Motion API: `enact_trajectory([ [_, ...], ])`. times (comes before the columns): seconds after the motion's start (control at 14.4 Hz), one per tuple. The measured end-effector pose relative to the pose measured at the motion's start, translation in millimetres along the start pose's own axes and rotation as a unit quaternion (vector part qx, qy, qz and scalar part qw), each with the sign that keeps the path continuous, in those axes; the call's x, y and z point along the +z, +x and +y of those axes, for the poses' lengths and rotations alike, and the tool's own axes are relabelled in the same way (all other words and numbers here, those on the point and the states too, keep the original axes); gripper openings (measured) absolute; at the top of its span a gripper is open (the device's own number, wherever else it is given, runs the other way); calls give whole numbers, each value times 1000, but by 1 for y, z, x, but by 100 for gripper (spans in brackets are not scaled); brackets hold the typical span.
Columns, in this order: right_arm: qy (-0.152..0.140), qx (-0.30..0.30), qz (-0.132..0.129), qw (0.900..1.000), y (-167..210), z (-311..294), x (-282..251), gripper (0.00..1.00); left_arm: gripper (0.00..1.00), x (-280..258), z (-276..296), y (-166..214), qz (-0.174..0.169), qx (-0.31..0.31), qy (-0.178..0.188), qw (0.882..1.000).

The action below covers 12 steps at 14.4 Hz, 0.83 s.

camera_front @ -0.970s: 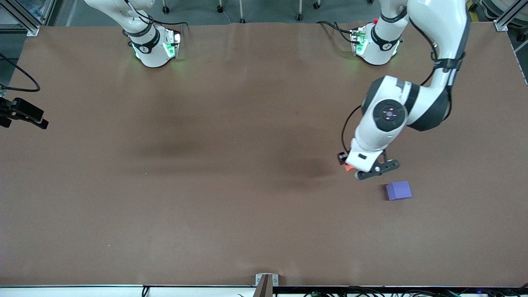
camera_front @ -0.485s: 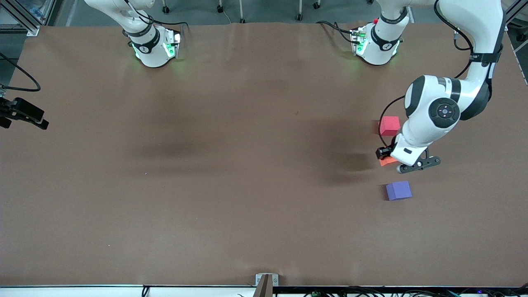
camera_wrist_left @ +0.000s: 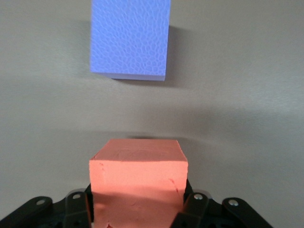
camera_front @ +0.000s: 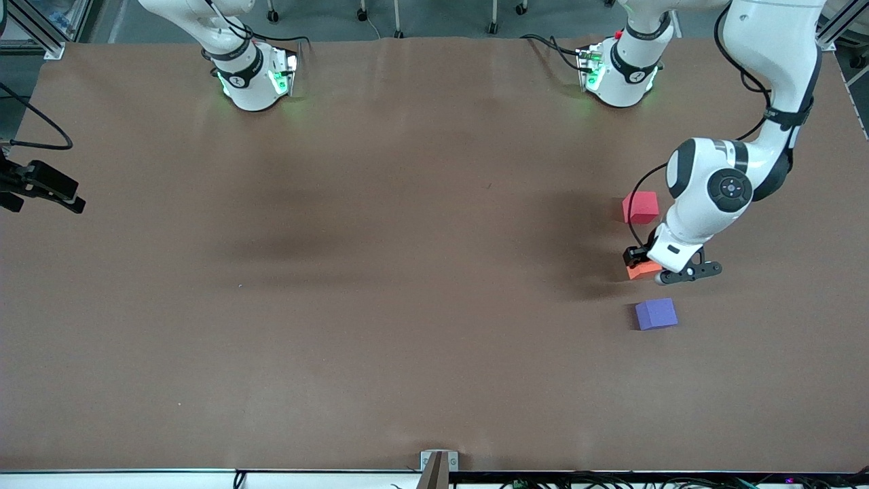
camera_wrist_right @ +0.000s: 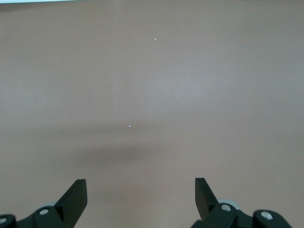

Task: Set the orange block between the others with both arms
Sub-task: 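Lower the orange cube between the red and purple cubes, left gripper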

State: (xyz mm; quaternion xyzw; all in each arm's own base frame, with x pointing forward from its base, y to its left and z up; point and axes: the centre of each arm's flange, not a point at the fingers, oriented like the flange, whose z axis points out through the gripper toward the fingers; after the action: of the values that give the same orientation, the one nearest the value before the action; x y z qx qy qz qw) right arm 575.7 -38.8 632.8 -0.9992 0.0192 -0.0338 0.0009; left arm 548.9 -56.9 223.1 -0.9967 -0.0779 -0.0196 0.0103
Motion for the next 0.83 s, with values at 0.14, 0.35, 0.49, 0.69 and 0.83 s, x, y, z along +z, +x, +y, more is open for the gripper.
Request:
enact_trajectory([
  [0.14,0,0,0,1000,0,0,0,100,62,17,-1,-3,-7,6,0,1000],
  [0.35,0,-3,0,1000,0,-4,0,100,62,28,-9,-4,-11,5,-1,1000],
  [0.49,0,-5,1,1000,0,-5,0,100,62,28,-13,-3,-9,9,-1,1000],
  [0.69,1,-5,2,1000,1,-6,0,100,62,29,-14,-4,-5,13,-3,1000],
  [0.83,0,-8,2,1000,1,-9,0,100,62,30,-15,-6,1,13,-5,1000],
])
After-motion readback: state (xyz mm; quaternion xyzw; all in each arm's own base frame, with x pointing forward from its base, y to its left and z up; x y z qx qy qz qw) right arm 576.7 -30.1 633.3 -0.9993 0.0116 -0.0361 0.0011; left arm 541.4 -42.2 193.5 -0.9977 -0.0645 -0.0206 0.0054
